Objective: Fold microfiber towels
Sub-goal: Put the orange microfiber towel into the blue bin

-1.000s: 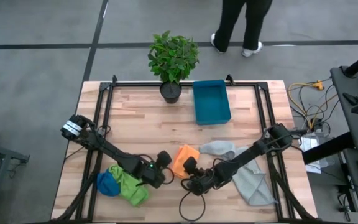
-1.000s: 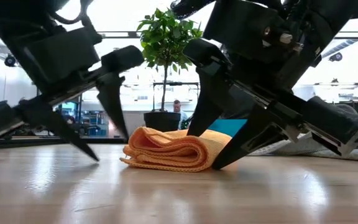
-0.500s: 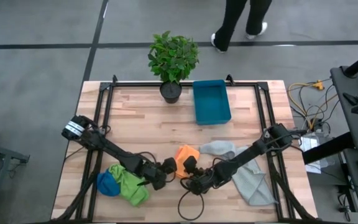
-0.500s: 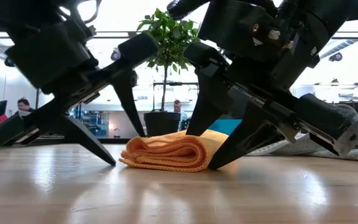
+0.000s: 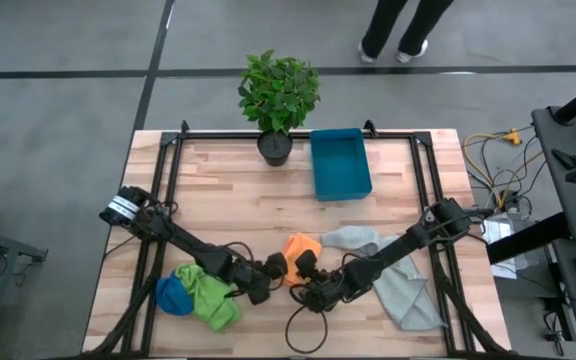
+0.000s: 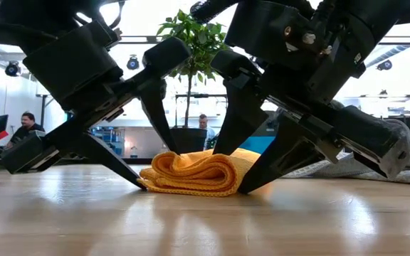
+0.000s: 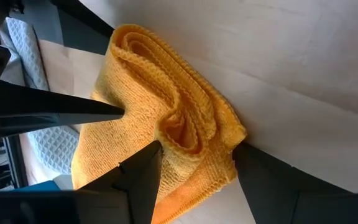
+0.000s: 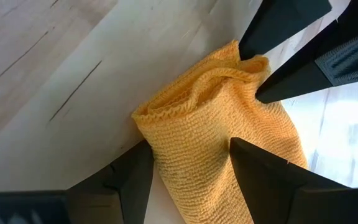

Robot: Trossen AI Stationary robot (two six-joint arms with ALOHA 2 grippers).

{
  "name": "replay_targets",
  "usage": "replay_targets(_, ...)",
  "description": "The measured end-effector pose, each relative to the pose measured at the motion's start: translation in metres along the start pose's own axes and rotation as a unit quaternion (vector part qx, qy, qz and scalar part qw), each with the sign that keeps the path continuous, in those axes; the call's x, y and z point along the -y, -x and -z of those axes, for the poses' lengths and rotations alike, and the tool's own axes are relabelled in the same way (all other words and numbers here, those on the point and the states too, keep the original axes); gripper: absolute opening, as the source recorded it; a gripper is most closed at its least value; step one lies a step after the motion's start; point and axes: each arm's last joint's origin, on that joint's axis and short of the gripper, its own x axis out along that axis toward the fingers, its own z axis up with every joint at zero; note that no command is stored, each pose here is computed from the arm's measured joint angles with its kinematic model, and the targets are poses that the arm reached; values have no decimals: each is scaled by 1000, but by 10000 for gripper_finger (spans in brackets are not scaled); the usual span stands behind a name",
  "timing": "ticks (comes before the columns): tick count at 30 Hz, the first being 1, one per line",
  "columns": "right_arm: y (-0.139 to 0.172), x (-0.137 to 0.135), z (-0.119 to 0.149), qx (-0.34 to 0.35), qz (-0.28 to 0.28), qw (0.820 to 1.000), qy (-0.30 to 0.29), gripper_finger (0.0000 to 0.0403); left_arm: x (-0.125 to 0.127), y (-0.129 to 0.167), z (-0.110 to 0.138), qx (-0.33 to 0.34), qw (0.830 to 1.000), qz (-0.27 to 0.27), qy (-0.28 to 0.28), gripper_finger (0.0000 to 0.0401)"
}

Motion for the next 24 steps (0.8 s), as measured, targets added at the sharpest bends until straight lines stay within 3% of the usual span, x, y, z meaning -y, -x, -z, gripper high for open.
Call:
replay_targets(7,0,0,0,0,0,1000,-4,208,4,-2,3,12,996,22,82,191)
replay_targets(16,0,0,0,0,0,1000,-10,208,25,-20,7,1,995,27,96,184)
replay_targets(20,0,0,0,-1,1,1000,-21,208,26,-26,4,1,992,28,122,135)
replay_targets(24,0,0,0,0,1,1000,-21,208,28,-27,3,8,990,37,132,54)
